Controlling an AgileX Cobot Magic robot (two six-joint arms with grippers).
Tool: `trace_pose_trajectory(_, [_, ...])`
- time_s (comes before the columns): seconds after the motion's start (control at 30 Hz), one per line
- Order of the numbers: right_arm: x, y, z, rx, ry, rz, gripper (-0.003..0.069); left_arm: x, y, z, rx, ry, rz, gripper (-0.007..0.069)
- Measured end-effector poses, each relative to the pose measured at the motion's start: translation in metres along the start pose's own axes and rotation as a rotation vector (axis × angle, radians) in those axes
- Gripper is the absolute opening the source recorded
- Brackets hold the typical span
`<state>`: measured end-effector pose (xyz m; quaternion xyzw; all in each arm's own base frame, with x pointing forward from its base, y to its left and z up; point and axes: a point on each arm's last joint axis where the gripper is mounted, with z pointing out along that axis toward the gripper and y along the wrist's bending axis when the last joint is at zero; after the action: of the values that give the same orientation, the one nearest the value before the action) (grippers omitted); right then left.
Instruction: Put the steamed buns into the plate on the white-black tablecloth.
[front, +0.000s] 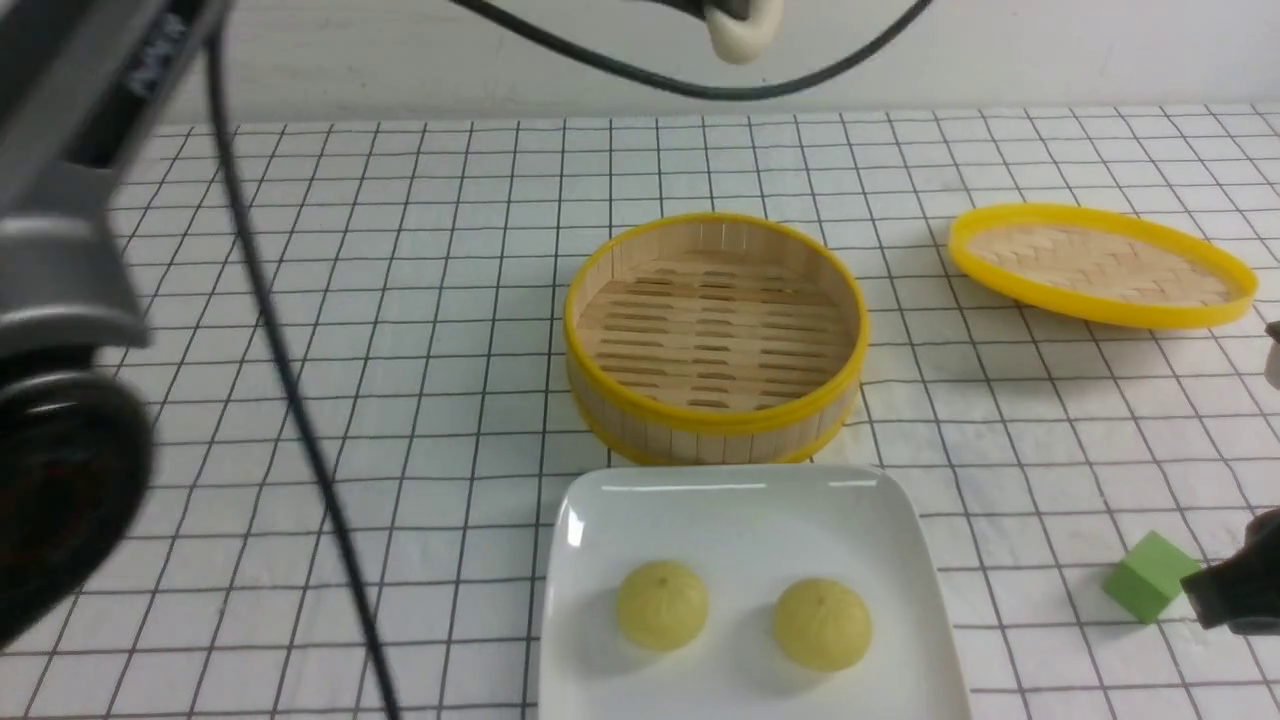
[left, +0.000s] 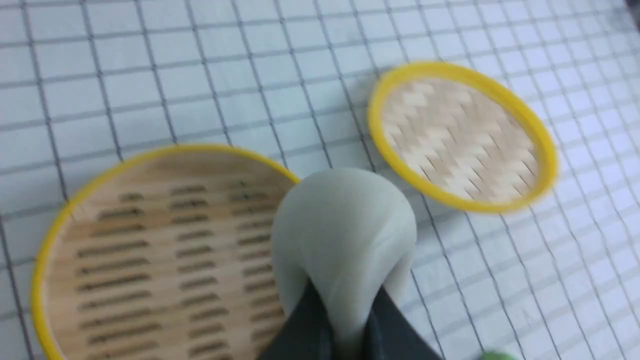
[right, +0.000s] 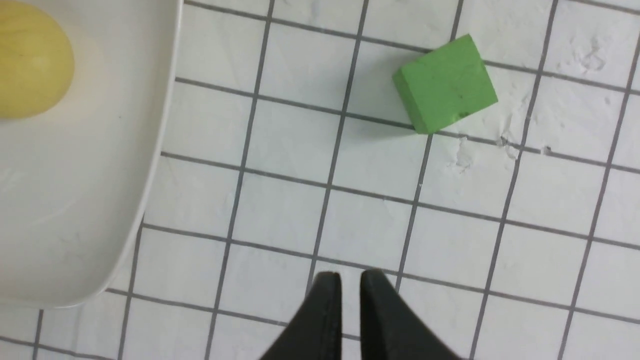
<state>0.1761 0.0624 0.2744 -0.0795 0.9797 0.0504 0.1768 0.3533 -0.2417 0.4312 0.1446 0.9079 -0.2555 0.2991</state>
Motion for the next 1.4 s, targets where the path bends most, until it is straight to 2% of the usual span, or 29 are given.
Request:
trace_pose_trajectory(0.07, [0.0, 0.0, 0.0, 0.0, -0.001, 0.0, 0.0081, 0.032, -0.01, 0.005, -0.009, 0.121, 0.021, 0.0027])
trace_pose_trajectory(0.2, [0.001, 0.0, -0.003, -0.002, -0.011, 0.0, 0.0081, 0.147, -0.022, 0.054, -0.123, 0.509, 0.097, 0.0034])
trace_pose_trajectory(0.33, [0.001, 0.0, -0.004, -0.003, -0.018, 0.0, 0.0081, 0.203, -0.022, 0.078, -0.197, 0.625, 0.102, 0.0046])
trace_pose_trajectory(0.37, [0.001, 0.0, -0.004, -0.003, -0.019, 0.0, 0.0081, 0.23, -0.02, 0.088, -0.245, 0.649, 0.106, 0.006])
trace_pose_trajectory(0.47, [0.001, 0.0, -0.004, -0.004, -0.02, 0.0, 0.0081, 0.251, -0.016, 0.097, -0.301, 0.632, 0.096, 0.0108])
trace_pose_trajectory(0.63, [0.008, -0.001, -0.013, -0.008, -0.019, -0.051, 0.0081, 0.258, -0.01, 0.101, -0.339, 0.598, 0.087, 0.0231])
trace_pose_trajectory(0.73, [0.025, -0.002, -0.038, -0.035, -0.072, -0.067, 0.0081, 0.256, -0.009, 0.102, -0.353, 0.575, 0.088, 0.0344])
trace_pose_trajectory(0.83, [0.051, -0.006, -0.068, -0.053, -0.173, -0.075, 0.0074, 0.256, -0.009, 0.102, -0.353, 0.569, 0.081, 0.0433])
trace_pose_trajectory(0.93, [0.085, -0.012, -0.098, -0.077, -0.324, -0.076, 0.0025, 0.253, -0.011, 0.102, -0.354, 0.559, 0.071, 0.0489])
trace_pose_trajectory(1.0, [0.112, -0.016, -0.115, -0.1, -0.479, -0.072, -0.001, 0.248, -0.013, 0.1, -0.351, 0.548, 0.075, 0.0505])
trace_pose_trajectory(1.07, [0.126, -0.019, -0.121, -0.117, -0.602, -0.071, -0.0015, 0.245, -0.015, 0.099, -0.348, 0.535, 0.078, 0.0508])
trace_pose_trajectory(1.13, [0.148, -0.022, -0.122, -0.174, -0.915, -0.061, -0.0015, 0.24, -0.017, 0.097, -0.344, 0.518, 0.085, 0.0512])
trace_pose_trajectory(1.17, [0.147, -0.022, -0.12, -0.177, -0.926, -0.059, -0.0015, 0.24, -0.017, 0.097, -0.345, 0.518, 0.086, 0.0512])
trace_pose_trajectory(1.2, [0.154, -0.023, -0.112, -0.215, -1.111, -0.048, -0.0015, 0.239, -0.018, 0.096, -0.343, 0.512, 0.088, 0.0511])
trace_pose_trajectory(1.27, [0.152, -0.024, -0.097, -0.225, -1.173, -0.041, -0.0015, 0.239, -0.017, 0.096, -0.346, 0.508, 0.093, 0.0503])
trace_pose_trajectory(1.4, [0.147, -0.022, -0.074, -0.238, -1.12, -0.027, -0.0014, 0.239, -0.018, 0.096, -0.348, 0.505, 0.101, 0.0466])
